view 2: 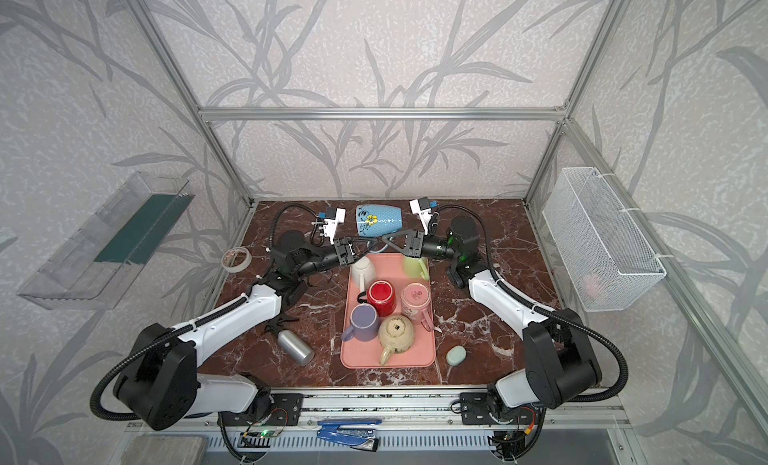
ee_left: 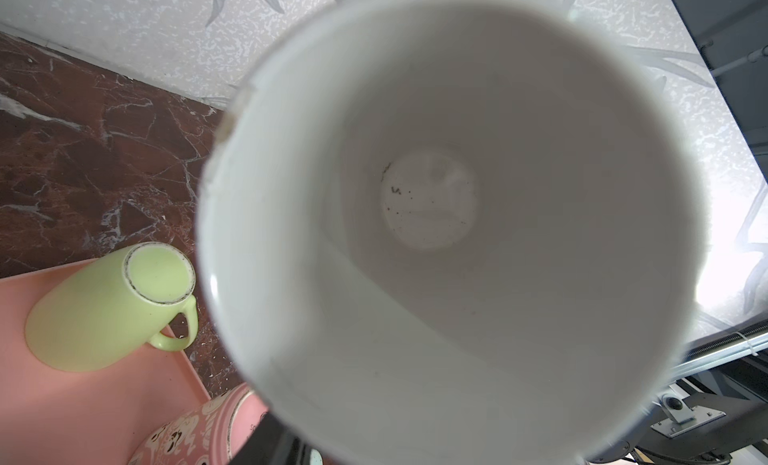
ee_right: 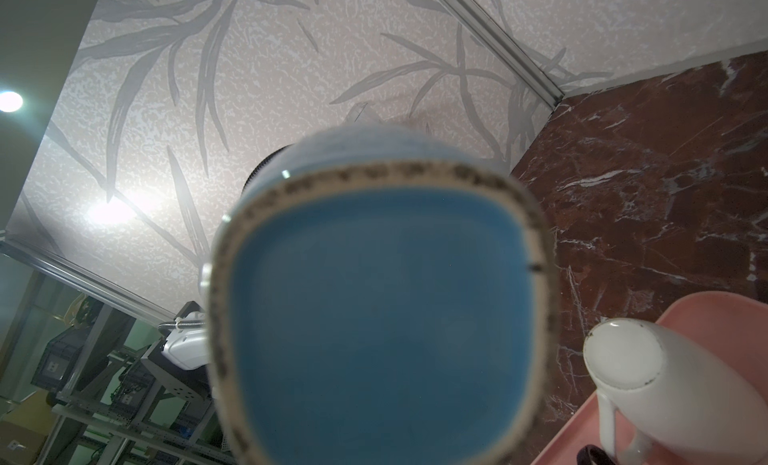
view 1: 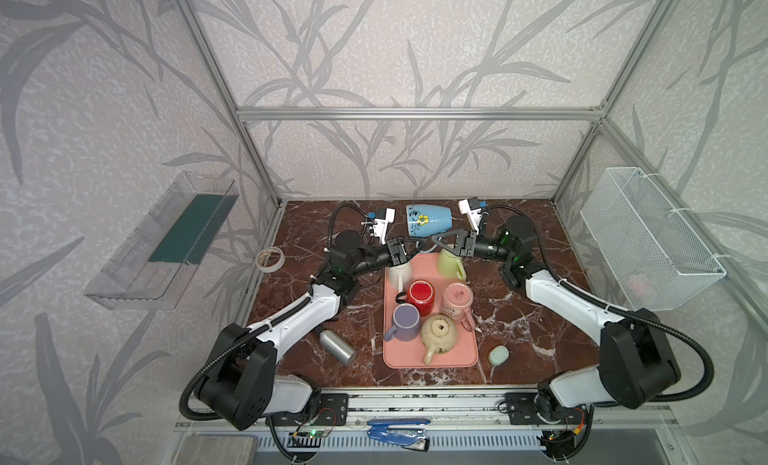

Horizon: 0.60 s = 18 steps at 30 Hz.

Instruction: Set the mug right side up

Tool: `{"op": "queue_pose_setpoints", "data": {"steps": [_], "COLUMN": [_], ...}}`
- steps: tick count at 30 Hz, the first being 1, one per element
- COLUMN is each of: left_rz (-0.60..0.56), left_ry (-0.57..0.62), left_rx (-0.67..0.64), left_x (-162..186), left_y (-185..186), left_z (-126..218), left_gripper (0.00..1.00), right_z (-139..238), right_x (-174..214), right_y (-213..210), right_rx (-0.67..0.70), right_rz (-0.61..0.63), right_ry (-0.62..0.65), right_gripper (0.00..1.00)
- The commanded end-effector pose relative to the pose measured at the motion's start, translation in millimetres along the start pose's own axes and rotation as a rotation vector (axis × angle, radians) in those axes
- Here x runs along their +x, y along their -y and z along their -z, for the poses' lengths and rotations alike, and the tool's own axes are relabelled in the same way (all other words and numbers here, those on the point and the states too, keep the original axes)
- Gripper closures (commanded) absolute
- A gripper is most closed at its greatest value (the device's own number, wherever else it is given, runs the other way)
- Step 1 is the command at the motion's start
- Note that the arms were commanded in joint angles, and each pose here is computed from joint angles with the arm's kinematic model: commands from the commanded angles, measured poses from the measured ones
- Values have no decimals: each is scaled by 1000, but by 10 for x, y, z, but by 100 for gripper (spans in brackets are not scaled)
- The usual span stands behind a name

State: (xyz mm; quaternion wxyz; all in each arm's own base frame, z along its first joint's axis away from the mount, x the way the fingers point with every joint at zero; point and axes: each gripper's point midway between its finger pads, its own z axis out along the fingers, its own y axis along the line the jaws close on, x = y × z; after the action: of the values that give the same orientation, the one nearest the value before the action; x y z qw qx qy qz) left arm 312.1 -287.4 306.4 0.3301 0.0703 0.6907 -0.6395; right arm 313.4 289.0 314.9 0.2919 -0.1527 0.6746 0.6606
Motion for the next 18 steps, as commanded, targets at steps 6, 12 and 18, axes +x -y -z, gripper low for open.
{"op": "queue_pose_setpoints", "data": {"steps": [6, 12, 18], "left_rz": [-31, -27, -5], "left_ry": [-5, -7, -8], "left_rx": [56, 53, 34], "left_x": [-24, 8, 24], "left_y": [140, 120, 53], "left_z": [-73, -80, -90], "left_gripper": [60, 69, 85], "right_z": [-18, -37, -51], "right_x": [-16, 27, 27], "right_y": [-194, -159, -138], "right_rx": [-83, -93, -99], "right_rz": [86, 74, 71], "right_ry": [18, 13, 12], "right_gripper": [100, 100, 100]}}
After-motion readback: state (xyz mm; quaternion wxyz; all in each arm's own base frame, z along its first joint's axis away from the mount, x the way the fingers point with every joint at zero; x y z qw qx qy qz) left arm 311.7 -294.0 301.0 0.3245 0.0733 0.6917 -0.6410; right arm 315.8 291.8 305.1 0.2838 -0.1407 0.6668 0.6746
